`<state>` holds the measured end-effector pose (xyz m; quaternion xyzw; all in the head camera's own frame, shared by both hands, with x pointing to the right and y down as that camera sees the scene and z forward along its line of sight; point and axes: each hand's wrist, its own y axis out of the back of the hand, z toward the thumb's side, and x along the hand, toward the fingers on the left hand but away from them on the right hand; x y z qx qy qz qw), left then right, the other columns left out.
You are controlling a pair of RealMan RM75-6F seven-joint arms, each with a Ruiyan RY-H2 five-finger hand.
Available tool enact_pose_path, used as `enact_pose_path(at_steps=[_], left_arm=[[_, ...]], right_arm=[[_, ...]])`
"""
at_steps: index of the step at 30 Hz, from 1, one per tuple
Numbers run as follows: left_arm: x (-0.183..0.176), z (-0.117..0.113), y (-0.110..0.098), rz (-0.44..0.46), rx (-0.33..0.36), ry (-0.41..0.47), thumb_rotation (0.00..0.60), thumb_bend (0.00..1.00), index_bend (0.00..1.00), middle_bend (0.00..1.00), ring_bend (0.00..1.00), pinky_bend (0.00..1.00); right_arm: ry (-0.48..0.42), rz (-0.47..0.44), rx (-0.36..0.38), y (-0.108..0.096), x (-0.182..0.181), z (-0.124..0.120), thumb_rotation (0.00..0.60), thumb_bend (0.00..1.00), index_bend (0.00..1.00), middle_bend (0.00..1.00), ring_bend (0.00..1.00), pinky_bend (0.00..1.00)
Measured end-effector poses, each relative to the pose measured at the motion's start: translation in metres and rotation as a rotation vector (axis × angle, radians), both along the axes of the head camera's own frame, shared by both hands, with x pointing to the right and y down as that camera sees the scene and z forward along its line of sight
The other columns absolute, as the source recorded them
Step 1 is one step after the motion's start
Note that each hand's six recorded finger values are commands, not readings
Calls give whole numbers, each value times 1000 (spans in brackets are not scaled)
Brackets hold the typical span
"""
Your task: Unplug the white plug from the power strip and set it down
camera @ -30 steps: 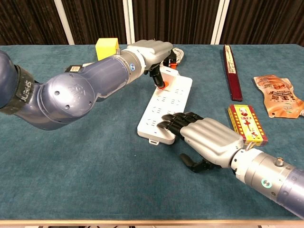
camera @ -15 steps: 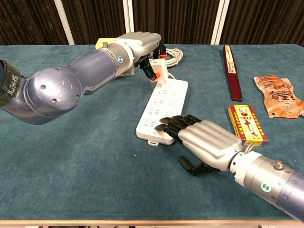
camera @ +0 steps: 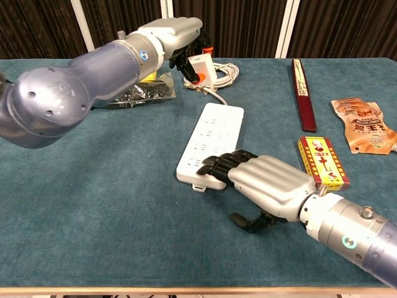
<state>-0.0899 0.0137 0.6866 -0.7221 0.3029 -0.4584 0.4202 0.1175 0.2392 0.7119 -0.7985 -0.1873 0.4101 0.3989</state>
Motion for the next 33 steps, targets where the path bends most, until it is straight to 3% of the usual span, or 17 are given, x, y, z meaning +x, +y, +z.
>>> enact_pose_path(at_steps=[13,26,29,33], left_arm=[[-44,-15,17,-10,-10,-9,600,338,830,907,628,565],[-88,-3,64,9,-64,-93,600,338,809,888,608,535],[-103,1,73,-15,-76,-116,600,322,747,829,567,490],[-125,4,84,-49,-91,-145,600,212,589,594,414,355]], right_arm=[[-43,118,259,-68,17,-55,600,509,0,36,16,42],[76,240,336,-103,106,-82,600,509,0,33,16,42],[92,266,332,-104,125,-85,600,509,0,32,16,42],[102,288,327,-103,140,-89,600,509,0,31,16,42]])
